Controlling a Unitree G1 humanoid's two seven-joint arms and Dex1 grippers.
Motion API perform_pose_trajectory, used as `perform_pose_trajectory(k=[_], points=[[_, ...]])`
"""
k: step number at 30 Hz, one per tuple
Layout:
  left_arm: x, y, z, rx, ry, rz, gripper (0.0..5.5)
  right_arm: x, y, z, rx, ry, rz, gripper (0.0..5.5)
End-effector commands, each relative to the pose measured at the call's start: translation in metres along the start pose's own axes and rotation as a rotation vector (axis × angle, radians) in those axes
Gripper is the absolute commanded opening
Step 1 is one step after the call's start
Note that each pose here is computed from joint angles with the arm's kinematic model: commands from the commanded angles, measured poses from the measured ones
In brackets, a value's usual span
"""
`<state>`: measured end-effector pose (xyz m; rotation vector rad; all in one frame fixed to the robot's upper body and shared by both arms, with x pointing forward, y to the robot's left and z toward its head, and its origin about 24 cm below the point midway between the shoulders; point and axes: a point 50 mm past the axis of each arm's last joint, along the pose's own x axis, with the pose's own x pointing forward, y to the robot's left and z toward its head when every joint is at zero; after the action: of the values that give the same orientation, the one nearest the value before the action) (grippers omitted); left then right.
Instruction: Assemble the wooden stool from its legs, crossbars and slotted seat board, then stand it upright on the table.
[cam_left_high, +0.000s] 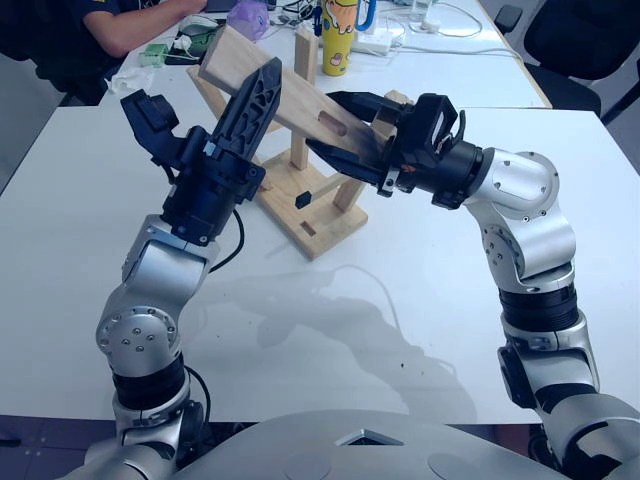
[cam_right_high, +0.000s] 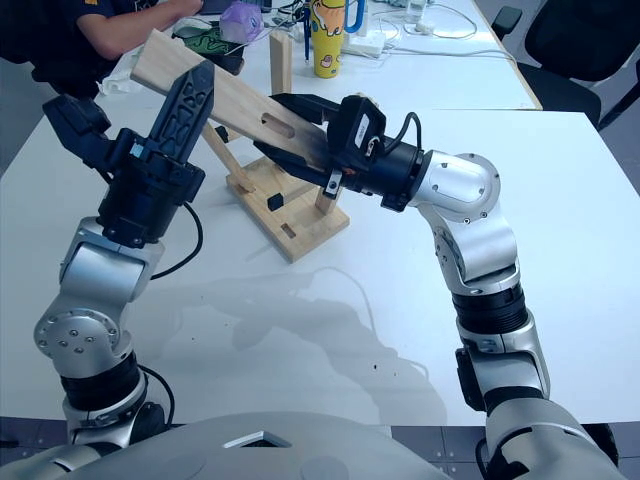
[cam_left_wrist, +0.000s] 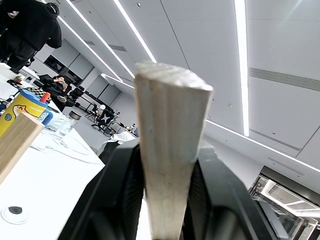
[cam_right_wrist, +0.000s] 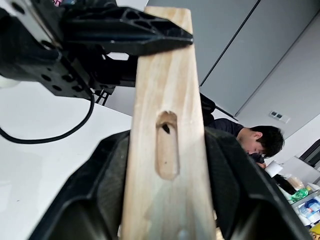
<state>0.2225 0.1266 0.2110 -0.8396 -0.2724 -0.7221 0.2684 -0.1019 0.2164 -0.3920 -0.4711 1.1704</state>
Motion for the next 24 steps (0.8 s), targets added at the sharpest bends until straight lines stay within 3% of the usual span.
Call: perform_pose_trajectory(k=[1, 5, 8, 11, 13, 16, 20, 24], points=[[-0.003, 0.012, 0.002, 0.022, -0.022, 0.072, 1.09, -0.001, -0.011, 0.011, 0.047, -0.038, -0.014, 2.34], [-0.005, 0.015, 0.003, 0.044, -0.030, 0.108, 1.04, -0.003, -0.015, 0.013, 0.049, -0.027, 0.009, 2.90], [-0.006, 0.021, 0.004, 0.057, -0.036, 0.146, 1.04, -0.004, -0.030, 0.022, 0.165, -0.080, -0.032, 3.24], [-0.009, 0.030, 0.006, 0.076, -0.056, 0.196, 1.04, -0.009, -0.071, 0.025, 0.238, -0.118, -0.312, 3.24], [-0.010, 0.034, 0.010, 0.086, -0.081, 0.222, 1.04, -0.019, -0.104, 0.007, 0.203, -0.010, -0.622, 3.24], [-0.010, 0.037, 0.015, 0.122, -0.113, 0.256, 1.04, -0.053, -0.129, -0.043, 0.081, 0.344, -0.955, 3.24], [-0.012, 0.040, 0.027, 0.151, -0.181, 0.293, 1.04, -0.078, -0.097, -0.114, 0.043, 0.714, -0.896, 2.92], [-0.012, 0.044, 0.037, 0.234, -0.195, 0.327, 1.04, -0.070, -0.044, -0.153, 0.126, 0.802, -0.639, 2.31]])
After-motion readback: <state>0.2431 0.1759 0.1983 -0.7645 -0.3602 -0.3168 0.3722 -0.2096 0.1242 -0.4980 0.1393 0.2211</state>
